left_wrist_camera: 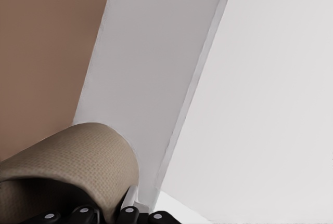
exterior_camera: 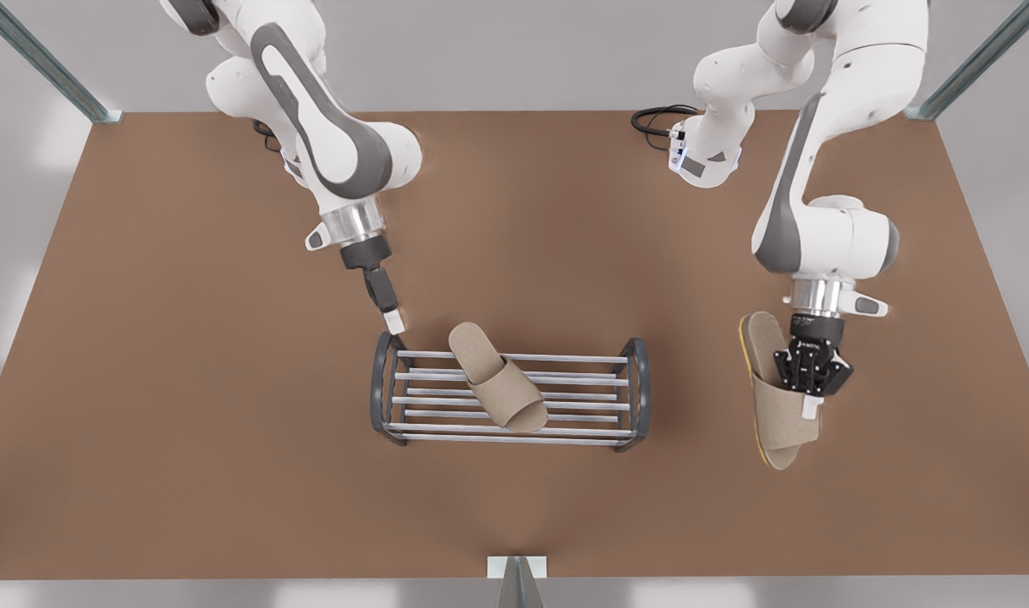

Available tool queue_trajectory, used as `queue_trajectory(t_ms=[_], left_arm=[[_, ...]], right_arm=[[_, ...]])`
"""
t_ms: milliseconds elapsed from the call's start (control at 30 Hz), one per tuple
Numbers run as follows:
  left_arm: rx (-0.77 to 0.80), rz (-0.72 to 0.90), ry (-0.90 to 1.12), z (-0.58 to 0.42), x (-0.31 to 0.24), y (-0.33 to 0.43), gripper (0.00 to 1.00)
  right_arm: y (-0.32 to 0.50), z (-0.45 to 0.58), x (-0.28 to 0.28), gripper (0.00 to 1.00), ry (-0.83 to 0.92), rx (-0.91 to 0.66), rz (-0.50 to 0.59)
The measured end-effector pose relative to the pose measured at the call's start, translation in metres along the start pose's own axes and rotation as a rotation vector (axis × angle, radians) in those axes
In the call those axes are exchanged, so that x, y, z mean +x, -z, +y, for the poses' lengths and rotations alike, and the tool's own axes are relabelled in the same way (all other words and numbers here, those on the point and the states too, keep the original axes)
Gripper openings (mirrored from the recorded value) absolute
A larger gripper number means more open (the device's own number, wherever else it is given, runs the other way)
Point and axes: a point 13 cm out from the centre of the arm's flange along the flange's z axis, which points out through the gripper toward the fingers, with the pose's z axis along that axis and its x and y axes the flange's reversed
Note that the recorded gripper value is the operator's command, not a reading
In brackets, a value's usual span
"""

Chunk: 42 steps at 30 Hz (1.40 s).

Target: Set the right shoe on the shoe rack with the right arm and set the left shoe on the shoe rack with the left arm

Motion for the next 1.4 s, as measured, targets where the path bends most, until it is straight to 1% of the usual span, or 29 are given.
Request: queue_trajectory(t_ms=[67, 100, 167, 233, 267, 300, 333, 367, 400, 433, 467, 533, 567, 600, 633, 700, 733, 833, 1100, 1133, 1167, 1200, 1233, 1267, 1367, 1400], left_arm=[[0.015, 0.115, -0.039, -0.016, 0.097, 0.008, 0.21], [0.011, 0.173, -0.059, -0.013, 0.146, 0.016, 0.21], [-0.023, 0.295, -0.102, 0.012, 0.244, 0.037, 0.21], [-0.069, 0.381, -0.125, 0.045, 0.312, 0.050, 0.21], [-0.090, 0.408, -0.125, 0.059, 0.333, 0.049, 0.21], [-0.111, 0.423, -0.126, 0.074, 0.346, 0.044, 0.21], [-0.127, 0.425, -0.130, 0.084, 0.349, 0.036, 0.21], [-0.139, 0.419, -0.141, 0.093, 0.346, 0.029, 0.21], [-0.144, 0.407, -0.149, 0.096, 0.338, 0.022, 0.21], [-0.152, 0.394, -0.157, 0.100, 0.329, 0.017, 0.21], [-0.171, 0.381, -0.178, 0.112, 0.318, 0.013, 0.21], [-0.195, 0.367, -0.214, 0.130, 0.306, 0.008, 0.21], [-0.202, 0.364, -0.228, 0.136, 0.303, 0.005, 0.21], [-0.209, 0.363, -0.239, 0.142, 0.301, 0.003, 0.21], [-0.219, 0.358, -0.250, 0.150, 0.296, -0.001, 0.21], [-0.233, 0.351, -0.269, 0.161, 0.288, -0.007, 0.21], [-0.236, 0.350, -0.274, 0.163, 0.286, -0.009, 0.21], [-0.241, 0.348, -0.282, 0.168, 0.283, -0.012, 0.21], [-0.241, 0.338, -0.322, 0.180, 0.269, -0.030, 0.21], [-0.238, 0.340, -0.323, 0.179, 0.270, -0.031, 0.28], [-0.233, 0.342, -0.322, 0.177, 0.270, -0.031, 0.48], [-0.229, 0.344, -0.320, 0.175, 0.271, -0.031, 0.64], [-0.222, 0.347, -0.317, 0.172, 0.274, -0.032, 0.72], [-0.215, 0.350, -0.313, 0.168, 0.275, -0.032, 0.78], [-0.208, 0.353, -0.306, 0.165, 0.277, -0.033, 0.81], [-0.209, 0.352, -0.305, 0.166, 0.276, -0.033, 0.93]], right_arm=[[-0.009, -0.028, -0.073, 1.00, 0.003, 0.035, -0.071], [-0.012, -0.043, -0.105, 1.00, 0.032, 0.048, -0.091], [-0.018, -0.063, -0.175, 1.00, 0.191, 0.042, -0.116], [-0.014, -0.041, -0.273, 1.00, 0.460, -0.013, -0.140], [-0.001, -0.001, -0.325, 1.00, 0.646, -0.058, -0.151], [0.019, 0.049, -0.361, 1.00, 0.857, -0.089, -0.146], [0.035, 0.086, -0.370, 1.00, 1.062, -0.084, -0.103], [0.047, 0.112, -0.352, 1.00, 1.246, -0.057, -0.022], [0.051, 0.118, -0.319, 1.00, 1.392, -0.006, 0.096], [0.046, 0.107, -0.281, 1.00, 1.497, 0.062, 0.235], [0.041, 0.087, -0.247, 1.00, 1.557, 0.136, 0.366], [0.033, 0.027, -0.203, 1.00, 1.574, 0.297, 0.595], [0.031, -0.002, -0.202, 1.00, 1.547, 0.381, 0.668], [0.030, -0.028, -0.214, 1.00, 1.502, 0.461, 0.709], [0.029, -0.048, -0.241, 1.00, 1.443, 0.532, 0.720], [0.032, -0.066, -0.298, 1.00, 1.327, 0.624, 0.696], [0.036, -0.069, -0.310, 1.00, 1.289, 0.651, 0.689], [0.052, -0.060, -0.318, 1.00, 1.219, 0.691, 0.654], [0.055, -0.071, -0.315, 1.00, 1.072, 0.757, 0.621], [0.055, -0.071, -0.315, 1.00, 1.058, 0.762, 0.616], [0.055, -0.072, -0.315, 1.00, 1.045, 0.766, 0.611], [0.055, -0.072, -0.315, 1.00, 1.032, 0.771, 0.606], [0.055, -0.073, -0.315, 1.00, 1.019, 0.774, 0.601], [0.055, -0.073, -0.315, 1.00, 1.008, 0.777, 0.596], [0.055, -0.074, -0.315, 1.00, 0.978, 0.786, 0.584], [0.055, -0.074, -0.315, 1.00, 0.968, 0.788, 0.580]])
